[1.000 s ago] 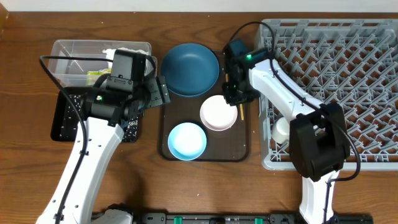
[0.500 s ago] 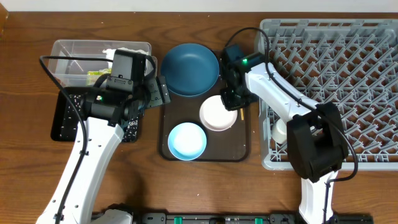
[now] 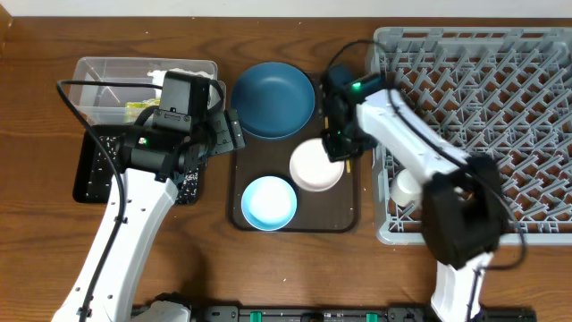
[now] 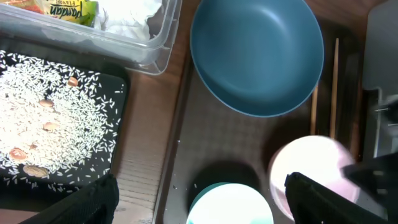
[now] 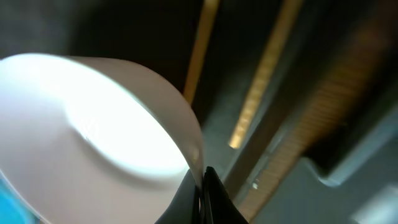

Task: Sort waste into correct bins and load items into the dishwasher rack
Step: 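Lift pink bowl into the dish rack and release with right gripper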

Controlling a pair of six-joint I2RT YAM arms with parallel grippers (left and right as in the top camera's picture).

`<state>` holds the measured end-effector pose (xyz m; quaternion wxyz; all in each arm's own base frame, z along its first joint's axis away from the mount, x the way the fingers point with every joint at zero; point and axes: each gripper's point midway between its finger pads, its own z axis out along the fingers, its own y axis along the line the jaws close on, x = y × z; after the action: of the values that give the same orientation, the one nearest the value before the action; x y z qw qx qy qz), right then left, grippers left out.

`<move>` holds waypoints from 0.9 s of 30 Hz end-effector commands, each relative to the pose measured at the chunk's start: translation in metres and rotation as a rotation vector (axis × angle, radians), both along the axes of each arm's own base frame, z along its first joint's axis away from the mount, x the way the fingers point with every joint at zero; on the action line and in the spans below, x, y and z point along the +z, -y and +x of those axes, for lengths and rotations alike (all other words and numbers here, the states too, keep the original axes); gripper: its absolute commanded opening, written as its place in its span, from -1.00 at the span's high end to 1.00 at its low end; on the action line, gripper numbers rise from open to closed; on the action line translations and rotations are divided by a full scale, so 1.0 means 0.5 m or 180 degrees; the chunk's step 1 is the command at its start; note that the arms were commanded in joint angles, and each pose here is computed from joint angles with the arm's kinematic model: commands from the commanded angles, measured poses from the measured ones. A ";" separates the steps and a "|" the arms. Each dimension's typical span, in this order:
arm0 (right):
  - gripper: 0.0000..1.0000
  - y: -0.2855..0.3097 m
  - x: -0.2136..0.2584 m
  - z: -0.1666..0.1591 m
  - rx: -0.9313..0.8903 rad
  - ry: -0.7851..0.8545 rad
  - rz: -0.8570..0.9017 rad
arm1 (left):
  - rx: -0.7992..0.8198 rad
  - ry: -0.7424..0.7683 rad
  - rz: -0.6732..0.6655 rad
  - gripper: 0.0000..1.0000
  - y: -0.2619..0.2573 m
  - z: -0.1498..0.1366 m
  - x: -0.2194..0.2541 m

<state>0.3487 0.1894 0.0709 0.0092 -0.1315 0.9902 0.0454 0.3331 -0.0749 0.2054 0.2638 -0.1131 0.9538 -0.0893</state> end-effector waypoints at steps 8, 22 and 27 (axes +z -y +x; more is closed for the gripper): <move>0.98 0.283 0.404 0.115 -0.1571 0.2445 -0.1102 | 0.0001 0.0008 0.0023 -0.75 -0.003 0.001 0.002; 0.97 0.483 0.449 0.272 -0.2099 0.3257 -0.2350 | 0.0001 0.0008 0.0023 -0.76 -0.003 0.001 0.002; 0.98 0.498 0.394 0.349 -0.1800 0.3254 -0.2590 | 0.0001 0.0008 0.0023 -0.76 -0.003 0.001 0.002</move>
<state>0.5151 -0.0474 0.2859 0.4759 0.1854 0.7907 -0.3376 0.3331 -0.0749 0.2053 0.2637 -0.1132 0.9538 -0.0891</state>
